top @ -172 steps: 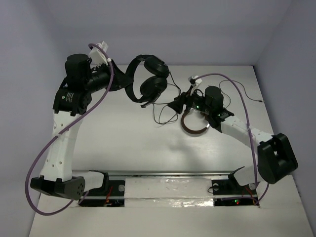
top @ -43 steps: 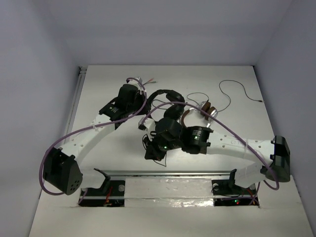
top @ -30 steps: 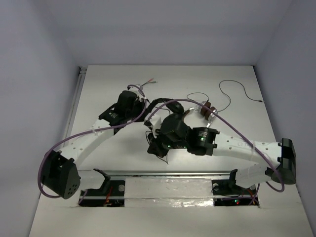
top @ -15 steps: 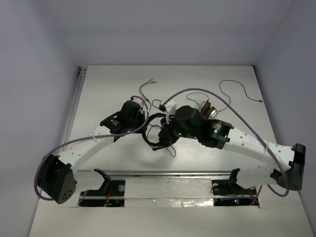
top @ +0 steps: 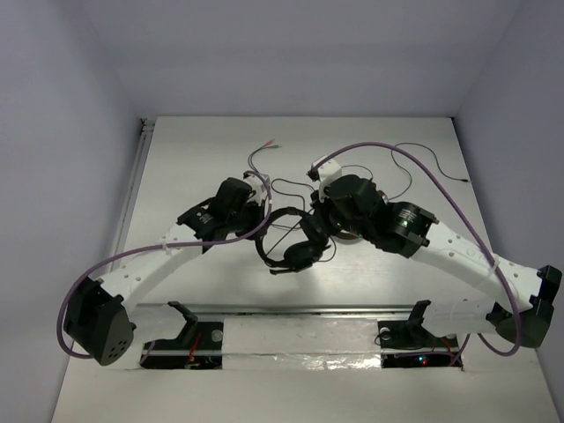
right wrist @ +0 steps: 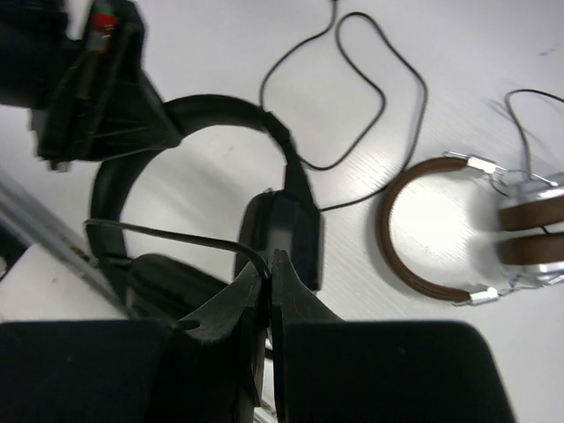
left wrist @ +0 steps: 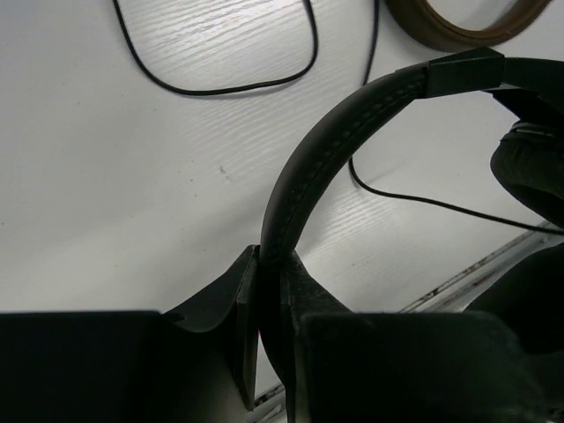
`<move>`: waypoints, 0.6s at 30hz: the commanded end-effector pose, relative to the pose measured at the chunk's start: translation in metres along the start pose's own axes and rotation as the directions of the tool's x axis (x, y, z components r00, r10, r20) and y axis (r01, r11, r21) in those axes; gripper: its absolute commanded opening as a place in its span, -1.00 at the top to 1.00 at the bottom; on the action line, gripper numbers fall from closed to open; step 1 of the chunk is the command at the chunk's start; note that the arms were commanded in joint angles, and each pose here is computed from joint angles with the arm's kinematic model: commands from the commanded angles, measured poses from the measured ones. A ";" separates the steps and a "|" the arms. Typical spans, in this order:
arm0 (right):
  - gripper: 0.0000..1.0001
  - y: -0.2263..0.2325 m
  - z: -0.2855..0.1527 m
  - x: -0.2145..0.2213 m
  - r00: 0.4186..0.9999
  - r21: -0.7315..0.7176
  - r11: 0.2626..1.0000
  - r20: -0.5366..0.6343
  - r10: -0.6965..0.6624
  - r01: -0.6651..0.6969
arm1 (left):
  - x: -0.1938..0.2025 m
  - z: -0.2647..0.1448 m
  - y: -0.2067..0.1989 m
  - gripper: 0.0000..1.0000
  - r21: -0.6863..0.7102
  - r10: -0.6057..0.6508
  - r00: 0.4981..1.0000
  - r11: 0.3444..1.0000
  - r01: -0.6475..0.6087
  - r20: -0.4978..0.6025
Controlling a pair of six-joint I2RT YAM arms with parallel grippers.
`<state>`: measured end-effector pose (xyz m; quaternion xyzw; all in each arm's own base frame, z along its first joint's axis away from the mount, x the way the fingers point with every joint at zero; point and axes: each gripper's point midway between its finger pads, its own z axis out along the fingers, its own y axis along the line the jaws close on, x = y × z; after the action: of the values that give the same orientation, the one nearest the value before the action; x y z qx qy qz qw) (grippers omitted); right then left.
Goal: Wrap the headphones
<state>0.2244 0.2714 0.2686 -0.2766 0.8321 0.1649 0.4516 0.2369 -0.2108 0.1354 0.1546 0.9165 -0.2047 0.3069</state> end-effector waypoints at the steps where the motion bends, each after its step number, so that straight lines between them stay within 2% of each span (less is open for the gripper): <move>1: 1.00 -0.042 -0.005 -0.019 0.997 0.208 0.978 0.077 0.000 -0.016 | -0.019 -0.022 -0.029 1.00 0.146 0.084 0.994 0.985 -0.093 0.068; 7: 0.99 -0.076 -0.006 -0.041 0.985 0.322 0.943 0.171 0.034 -0.089 | -0.018 -0.028 -0.032 1.00 0.167 0.118 0.991 0.978 -0.128 0.069; 11: 0.86 -0.091 -0.001 -0.046 0.980 0.352 0.930 0.197 0.034 -0.104 | -0.019 -0.030 -0.037 1.00 0.200 0.122 0.989 0.970 -0.136 0.082; 15: 0.73 -0.100 0.014 -0.046 0.969 0.331 0.931 0.234 0.074 -0.151 | -0.025 -0.038 -0.045 1.00 0.230 0.125 0.986 0.962 -0.148 0.112; 17: 0.72 -0.100 0.020 -0.046 0.963 0.280 0.944 0.246 0.107 -0.176 | -0.033 -0.044 -0.051 1.00 0.248 0.121 0.982 0.956 -0.153 0.142; 18: 0.64 -0.099 0.021 -0.052 0.952 0.248 0.949 0.280 0.123 -0.195 | -0.035 -0.047 -0.053 1.00 0.258 0.120 0.981 0.954 -0.156 0.150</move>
<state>0.2900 0.2300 0.2569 -0.1837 0.8407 0.0971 0.5001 0.2329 -0.2370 0.1813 0.2092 0.8661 -0.2882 0.3509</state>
